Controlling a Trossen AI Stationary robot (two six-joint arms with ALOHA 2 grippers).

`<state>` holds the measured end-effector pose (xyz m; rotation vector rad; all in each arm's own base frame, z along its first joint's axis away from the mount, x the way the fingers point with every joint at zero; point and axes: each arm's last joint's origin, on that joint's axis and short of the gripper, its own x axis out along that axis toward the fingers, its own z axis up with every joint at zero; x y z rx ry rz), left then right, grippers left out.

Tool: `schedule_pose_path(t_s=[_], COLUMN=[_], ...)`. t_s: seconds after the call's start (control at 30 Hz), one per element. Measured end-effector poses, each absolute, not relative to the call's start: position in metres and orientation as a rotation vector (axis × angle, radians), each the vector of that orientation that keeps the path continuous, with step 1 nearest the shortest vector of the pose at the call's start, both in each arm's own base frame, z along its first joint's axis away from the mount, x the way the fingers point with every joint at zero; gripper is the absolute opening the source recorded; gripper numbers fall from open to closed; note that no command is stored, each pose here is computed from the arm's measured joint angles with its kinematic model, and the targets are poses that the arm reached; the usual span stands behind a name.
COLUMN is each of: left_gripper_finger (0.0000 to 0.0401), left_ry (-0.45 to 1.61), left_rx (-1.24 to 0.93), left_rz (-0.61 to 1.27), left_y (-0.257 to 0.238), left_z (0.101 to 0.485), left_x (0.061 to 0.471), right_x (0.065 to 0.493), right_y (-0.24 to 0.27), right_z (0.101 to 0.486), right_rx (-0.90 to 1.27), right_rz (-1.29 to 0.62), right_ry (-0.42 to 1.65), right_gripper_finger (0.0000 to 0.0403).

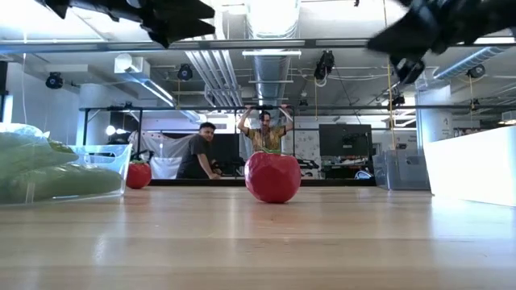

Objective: Sort produce into baskets
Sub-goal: Put the tomato into the white bin

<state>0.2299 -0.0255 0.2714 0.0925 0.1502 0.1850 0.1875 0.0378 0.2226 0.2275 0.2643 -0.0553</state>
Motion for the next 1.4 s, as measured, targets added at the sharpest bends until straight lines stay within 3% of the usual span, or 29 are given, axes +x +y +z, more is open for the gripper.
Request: schedule_pose_path(t_s=[0.17, 0.3, 0.57, 0.73, 0.87, 1.4], left_gripper_finger=[0.0240, 0.0240, 0.0240, 0.0240, 0.0240, 0.0240], left_ry=[0.221, 0.261, 0.282, 0.232, 0.248, 0.262], left_rx=[0.064, 0.045, 0.031, 0.032, 0.042, 0.055], left_rz=[0.160, 0.166, 0.170, 0.168, 0.168, 0.166], left_y=[-0.026, -0.026, -0.026, -0.026, -0.025, -0.025], left_z=[0.266, 0.261, 0.257, 0.275, 0.276, 0.274], left_x=[0.223, 0.223, 0.227, 0.222, 0.219, 0.219], right_x=[0.231, 0.266, 0.323, 0.352, 0.366, 0.382], right_y=[0.051, 0.059, 0.059, 0.053, 0.049, 0.046], right_z=[0.223, 0.211, 0.193, 0.193, 0.190, 0.152], right_rx=[0.159, 0.124, 0.062, 0.022, 0.006, 0.071], right_rz=[-0.063, -0.070, -0.133, -0.155, -0.151, -0.097], right_ry=[0.495, 0.607, 0.789, 0.842, 0.859, 0.925], right_gripper_finger=[0.0014, 0.0051, 0.0218, 0.0322, 0.0378, 0.0393])
